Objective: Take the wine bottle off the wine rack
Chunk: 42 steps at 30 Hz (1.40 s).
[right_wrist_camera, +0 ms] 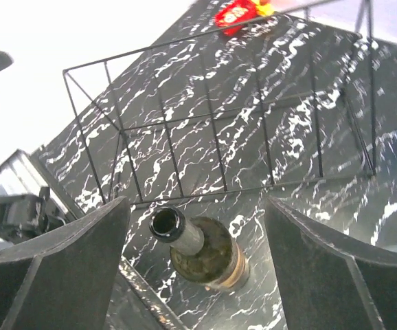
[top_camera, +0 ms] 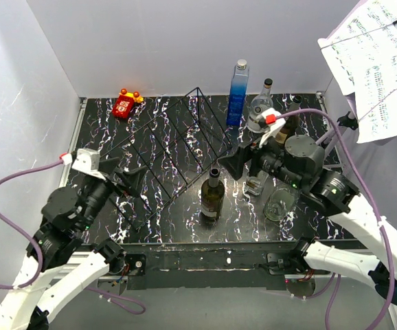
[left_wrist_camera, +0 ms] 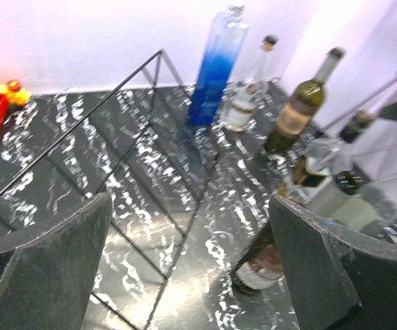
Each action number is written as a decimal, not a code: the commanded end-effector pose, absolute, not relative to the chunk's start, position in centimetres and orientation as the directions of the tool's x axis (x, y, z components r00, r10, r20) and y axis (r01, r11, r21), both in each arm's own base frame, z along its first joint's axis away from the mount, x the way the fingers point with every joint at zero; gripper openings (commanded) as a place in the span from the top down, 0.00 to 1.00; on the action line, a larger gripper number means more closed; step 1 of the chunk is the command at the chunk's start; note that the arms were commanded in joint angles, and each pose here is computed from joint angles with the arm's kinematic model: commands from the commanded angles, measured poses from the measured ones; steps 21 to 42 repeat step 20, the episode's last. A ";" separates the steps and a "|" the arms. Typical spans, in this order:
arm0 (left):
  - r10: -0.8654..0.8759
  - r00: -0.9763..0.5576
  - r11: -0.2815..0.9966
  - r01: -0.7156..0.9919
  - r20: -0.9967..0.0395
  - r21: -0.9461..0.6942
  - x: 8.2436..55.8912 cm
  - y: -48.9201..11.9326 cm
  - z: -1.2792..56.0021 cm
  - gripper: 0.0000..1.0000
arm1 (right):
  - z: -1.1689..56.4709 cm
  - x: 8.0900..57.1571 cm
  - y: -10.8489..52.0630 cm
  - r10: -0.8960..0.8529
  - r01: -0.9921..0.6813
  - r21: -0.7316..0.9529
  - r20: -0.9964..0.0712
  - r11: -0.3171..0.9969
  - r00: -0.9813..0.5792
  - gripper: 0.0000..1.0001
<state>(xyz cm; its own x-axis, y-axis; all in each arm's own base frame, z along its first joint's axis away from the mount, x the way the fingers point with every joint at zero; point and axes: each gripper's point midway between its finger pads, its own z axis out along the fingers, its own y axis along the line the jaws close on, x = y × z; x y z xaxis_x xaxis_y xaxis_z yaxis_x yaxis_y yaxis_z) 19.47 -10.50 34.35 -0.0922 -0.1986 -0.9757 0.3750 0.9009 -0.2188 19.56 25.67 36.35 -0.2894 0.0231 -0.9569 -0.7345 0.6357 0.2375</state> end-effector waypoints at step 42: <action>-0.316 -0.002 0.784 0.563 -0.949 -0.262 15.2 -11.2 39.6 0.02 | 35.6 18.1 18.8 0.212 -0.441 0.427 -0.864 0.790 -0.457 0.12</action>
